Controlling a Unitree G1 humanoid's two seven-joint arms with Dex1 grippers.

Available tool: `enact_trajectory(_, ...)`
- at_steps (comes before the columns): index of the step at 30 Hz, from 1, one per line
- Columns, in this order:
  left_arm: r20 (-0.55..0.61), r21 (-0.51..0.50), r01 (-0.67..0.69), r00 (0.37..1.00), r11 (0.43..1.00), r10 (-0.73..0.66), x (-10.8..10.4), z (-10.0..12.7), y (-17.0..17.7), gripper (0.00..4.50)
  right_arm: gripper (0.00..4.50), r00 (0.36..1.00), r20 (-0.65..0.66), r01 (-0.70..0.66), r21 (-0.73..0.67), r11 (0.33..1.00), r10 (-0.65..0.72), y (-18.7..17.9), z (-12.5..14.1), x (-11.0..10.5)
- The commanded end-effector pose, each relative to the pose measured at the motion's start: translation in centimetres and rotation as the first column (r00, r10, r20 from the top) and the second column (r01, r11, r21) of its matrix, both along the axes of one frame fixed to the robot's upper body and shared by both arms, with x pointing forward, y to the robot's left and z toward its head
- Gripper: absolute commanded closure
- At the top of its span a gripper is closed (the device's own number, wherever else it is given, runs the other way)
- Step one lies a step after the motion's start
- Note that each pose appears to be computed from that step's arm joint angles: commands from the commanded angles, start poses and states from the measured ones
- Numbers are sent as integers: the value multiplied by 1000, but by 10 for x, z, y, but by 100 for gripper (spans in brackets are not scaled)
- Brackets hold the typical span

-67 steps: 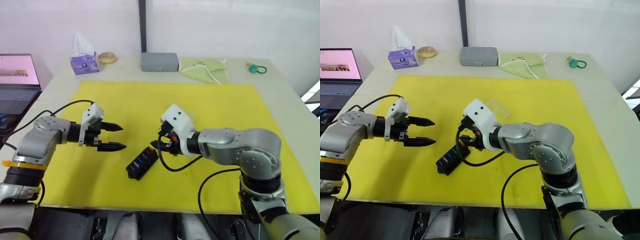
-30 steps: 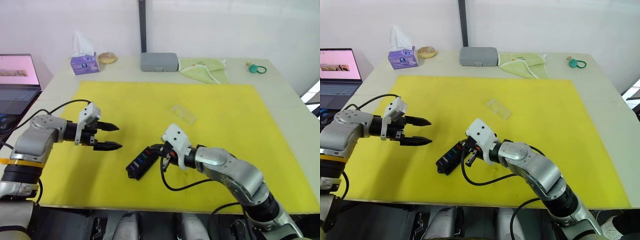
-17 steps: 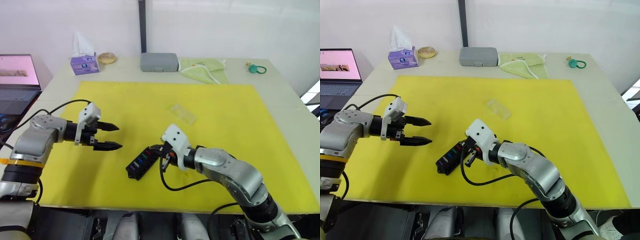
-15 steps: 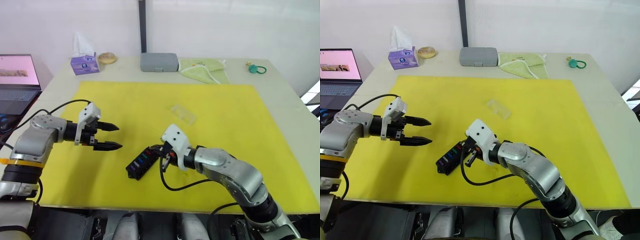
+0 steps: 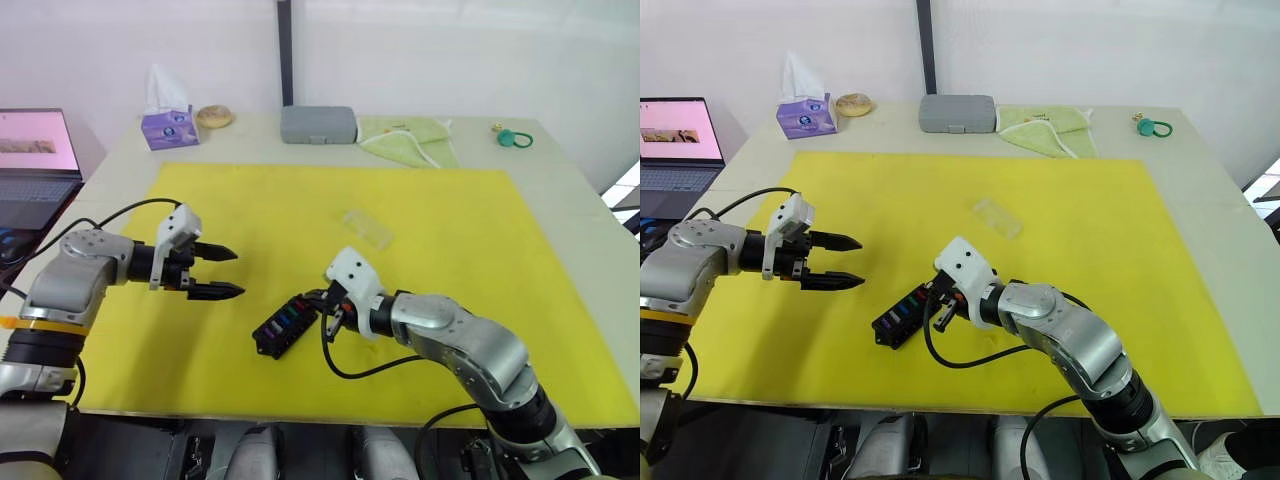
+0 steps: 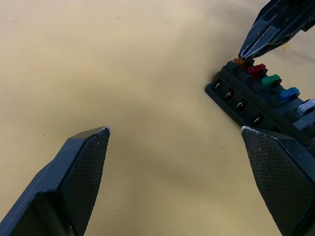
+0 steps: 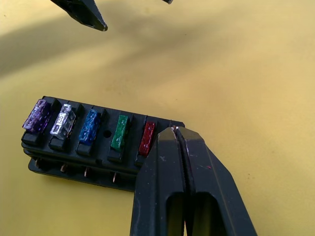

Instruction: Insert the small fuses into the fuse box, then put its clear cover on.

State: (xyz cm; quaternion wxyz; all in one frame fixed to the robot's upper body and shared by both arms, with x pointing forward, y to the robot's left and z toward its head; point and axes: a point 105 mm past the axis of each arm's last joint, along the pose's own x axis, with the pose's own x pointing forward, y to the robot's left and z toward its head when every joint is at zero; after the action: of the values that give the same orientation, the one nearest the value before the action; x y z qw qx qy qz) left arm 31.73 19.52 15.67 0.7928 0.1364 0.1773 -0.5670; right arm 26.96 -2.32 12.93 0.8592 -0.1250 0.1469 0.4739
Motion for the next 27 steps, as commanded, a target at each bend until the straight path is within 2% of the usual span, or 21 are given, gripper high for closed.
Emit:
enact_trajectory(1, 36, -3, -7, 999, 1000, 7, 1, 9, 1, 0, 445, 999, -22, -35, 46, 998, 36, 3, -1, -6)
enact_trajectory(5, 45, -67, -103, 993, 992, 107, 11, 14, 12, 0, 445, 989, 142, 16, 234, 972, -51, -12, 48, 7)
enact_trajectory(7, 62, -84, -153, 985, 985, 158, 16, 16, 19, 0, 445, 983, 171, 22, 272, 962, -70, -20, 59, 7)
enact_trajectory(9, 120, -126, -277, 949, 953, 292, 25, 22, 40, 0, 445, 950, 230, 133, 307, 943, -209, -62, 69, 19)
enact_trajectory(10, 137, -158, -348, 919, 924, 370, 28, 26, 54, 0, 445, 913, 270, 220, 310, 925, -308, -92, 71, 24)
enact_trajectory(12, 154, -188, -451, 864, 873, 479, 27, 27, 79, 0, 445, 875, 262, 345, 257, 903, -408, -143, 59, 24)
enact_trajectory(16, 142, -189, -554, 802, 811, 581, 12, 16, 115, 0, 445, 790, 222, 541, 188, 820, -572, -226, 36, 17)
enact_trajectory(19, 105, -222, -684, 692, 695, 715, -3, 0, 159, 0, 364, 649, 213, 713, 164, 682, -730, -309, 25, 1)
enact_trajectory(21, 98, -233, -743, 624, 627, 775, -9, -8, 177, 0, 263, 586, 215, 770, 154, 620, -781, -343, 20, -10)
enact_trajectory(22, 95, -238, -755, 608, 611, 788, -10, -10, 180, 0, 225, 578, 216, 775, 159, 612, -787, -349, 20, -11)
enact_trajectory(26, 88, -226, -799, 553, 557, 829, -20, -24, 196, 0, 24, 530, 217, 807, 168, 566, -820, -376, 19, -17)
enact_trajectory(27, 88, -225, -807, 541, 545, 837, -22, -26, 199, 0, 6, 524, 214, 812, 167, 559, -825, -380, 17, -18)
